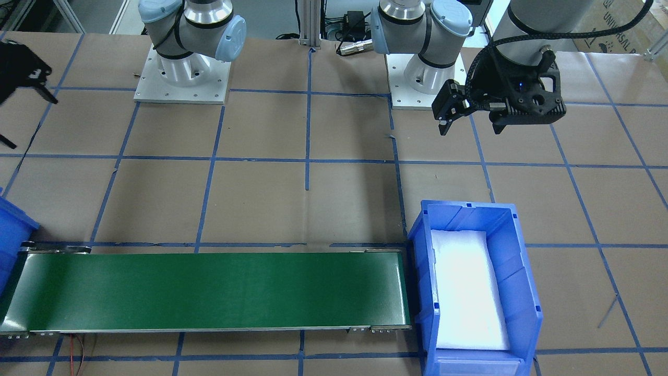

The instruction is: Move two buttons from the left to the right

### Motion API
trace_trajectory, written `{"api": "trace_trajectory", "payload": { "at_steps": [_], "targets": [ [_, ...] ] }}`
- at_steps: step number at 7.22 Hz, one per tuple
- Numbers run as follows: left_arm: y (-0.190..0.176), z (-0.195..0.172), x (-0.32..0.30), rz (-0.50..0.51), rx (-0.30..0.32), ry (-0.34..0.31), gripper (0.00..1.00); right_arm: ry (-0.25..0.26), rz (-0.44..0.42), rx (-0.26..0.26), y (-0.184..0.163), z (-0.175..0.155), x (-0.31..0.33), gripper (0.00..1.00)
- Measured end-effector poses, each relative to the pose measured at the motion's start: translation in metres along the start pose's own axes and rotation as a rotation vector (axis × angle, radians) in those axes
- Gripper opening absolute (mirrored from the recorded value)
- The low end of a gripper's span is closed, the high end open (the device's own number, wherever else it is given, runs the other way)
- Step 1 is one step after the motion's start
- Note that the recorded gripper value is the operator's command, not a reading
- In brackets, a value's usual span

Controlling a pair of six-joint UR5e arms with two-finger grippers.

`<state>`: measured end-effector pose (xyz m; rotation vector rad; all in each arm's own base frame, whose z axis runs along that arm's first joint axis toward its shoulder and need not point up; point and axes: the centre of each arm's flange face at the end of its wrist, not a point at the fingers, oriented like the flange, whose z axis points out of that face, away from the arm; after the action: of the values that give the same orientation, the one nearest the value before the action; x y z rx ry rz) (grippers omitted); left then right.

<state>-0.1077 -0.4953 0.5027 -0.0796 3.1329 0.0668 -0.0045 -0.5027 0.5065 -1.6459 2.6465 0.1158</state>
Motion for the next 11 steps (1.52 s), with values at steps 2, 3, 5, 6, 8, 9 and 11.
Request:
{"api": "trace_trajectory", "payload": {
  "at_steps": [2, 3, 5, 6, 8, 9, 11],
  "targets": [
    [0.000, 0.000, 0.000, 0.000, 0.000, 0.000, 1.00, 0.029, 0.144, -0.002, -0.092, -0.005, -0.053, 1.00],
    [0.000, 0.000, 0.000, 0.000, 0.000, 0.000, 1.00, 0.058, 0.257, 0.014, -0.118, -0.007, -0.067, 1.00],
    [0.000, 0.000, 0.000, 0.000, 0.000, 0.000, 1.00, 0.098, 0.535, 0.060, -0.136, -0.013, -0.071, 1.00],
    [0.000, 0.000, 0.000, 0.000, 0.000, 0.000, 1.00, 0.103, 0.688, 0.079, -0.139, -0.016, -0.071, 1.00],
    [0.000, 0.000, 0.000, 0.000, 0.000, 0.000, 1.00, 0.092, 0.997, 0.107, -0.139, -0.019, -0.075, 1.00],
    [0.000, 0.000, 0.000, 0.000, 0.000, 0.000, 1.00, 0.082, 1.071, 0.109, -0.140, -0.016, -0.074, 1.00],
    [0.000, 0.000, 0.000, 0.000, 0.000, 0.000, 1.00, 0.067, 1.117, 0.095, -0.143, -0.004, -0.070, 1.00]
  ]
}}
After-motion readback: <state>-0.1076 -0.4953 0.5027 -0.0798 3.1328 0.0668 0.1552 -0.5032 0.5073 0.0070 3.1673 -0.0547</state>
